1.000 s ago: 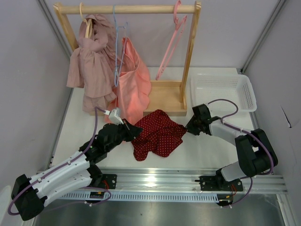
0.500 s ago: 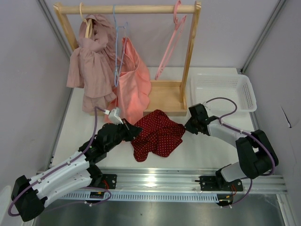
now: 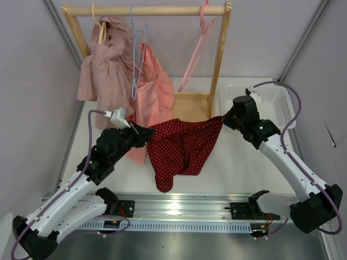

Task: Place the skirt on the hanger

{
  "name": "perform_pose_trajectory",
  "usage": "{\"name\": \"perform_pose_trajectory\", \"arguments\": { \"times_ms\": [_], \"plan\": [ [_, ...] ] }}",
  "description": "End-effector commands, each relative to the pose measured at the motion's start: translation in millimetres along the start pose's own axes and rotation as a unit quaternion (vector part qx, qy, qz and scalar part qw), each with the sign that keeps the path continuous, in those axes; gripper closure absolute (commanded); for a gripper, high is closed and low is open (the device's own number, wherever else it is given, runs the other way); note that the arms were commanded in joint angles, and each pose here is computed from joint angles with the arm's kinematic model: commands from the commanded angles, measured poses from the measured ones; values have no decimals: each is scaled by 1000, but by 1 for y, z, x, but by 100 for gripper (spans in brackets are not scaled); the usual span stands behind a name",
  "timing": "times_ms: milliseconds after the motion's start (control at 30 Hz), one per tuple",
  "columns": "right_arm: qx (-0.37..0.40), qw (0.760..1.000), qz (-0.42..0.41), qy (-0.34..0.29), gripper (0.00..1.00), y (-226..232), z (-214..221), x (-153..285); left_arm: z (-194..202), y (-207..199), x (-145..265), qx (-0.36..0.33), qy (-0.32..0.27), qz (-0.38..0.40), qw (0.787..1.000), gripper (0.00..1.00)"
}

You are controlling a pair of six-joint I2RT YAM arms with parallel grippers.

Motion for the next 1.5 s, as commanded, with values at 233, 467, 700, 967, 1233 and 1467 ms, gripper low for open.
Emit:
{"name": "perform_pose_trajectory", "arguments": {
  "times_ms": [233, 467, 700, 967, 1233, 1467],
  "plan": [
    [71, 987, 13, -142, 100, -5, -139, 81, -74, -58, 1, -32, -44, 41, 998, 100],
    [85, 978, -2, -188, 100, 0, -177, 115, -100, -87, 12, -62, -70, 61, 994, 100],
    [102, 971, -29, -213, 100, -1, -176, 159, -90, -101, 35, -70, -39, 87, 993, 100],
    [120, 958, -78, -247, 100, -2, -162, 225, -58, -96, 73, -49, 22, 103, 993, 100],
    [133, 961, -126, -207, 100, 4, -140, 251, -40, -92, 107, -8, 55, 95, 994, 100],
    [163, 974, -94, -129, 100, 6, -122, 183, -38, -76, 75, 11, 68, 56, 996, 100]
  ]
}}
Point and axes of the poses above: each gripper's point midway between its finger pads, its own x axis back along the fingers, its own y axis along the line the jaws close on, z = x × y, the point moved 1 cm from there along x, back along the fingers, and after that the axes turned 15 degrees about x, right-handed, at the moved point
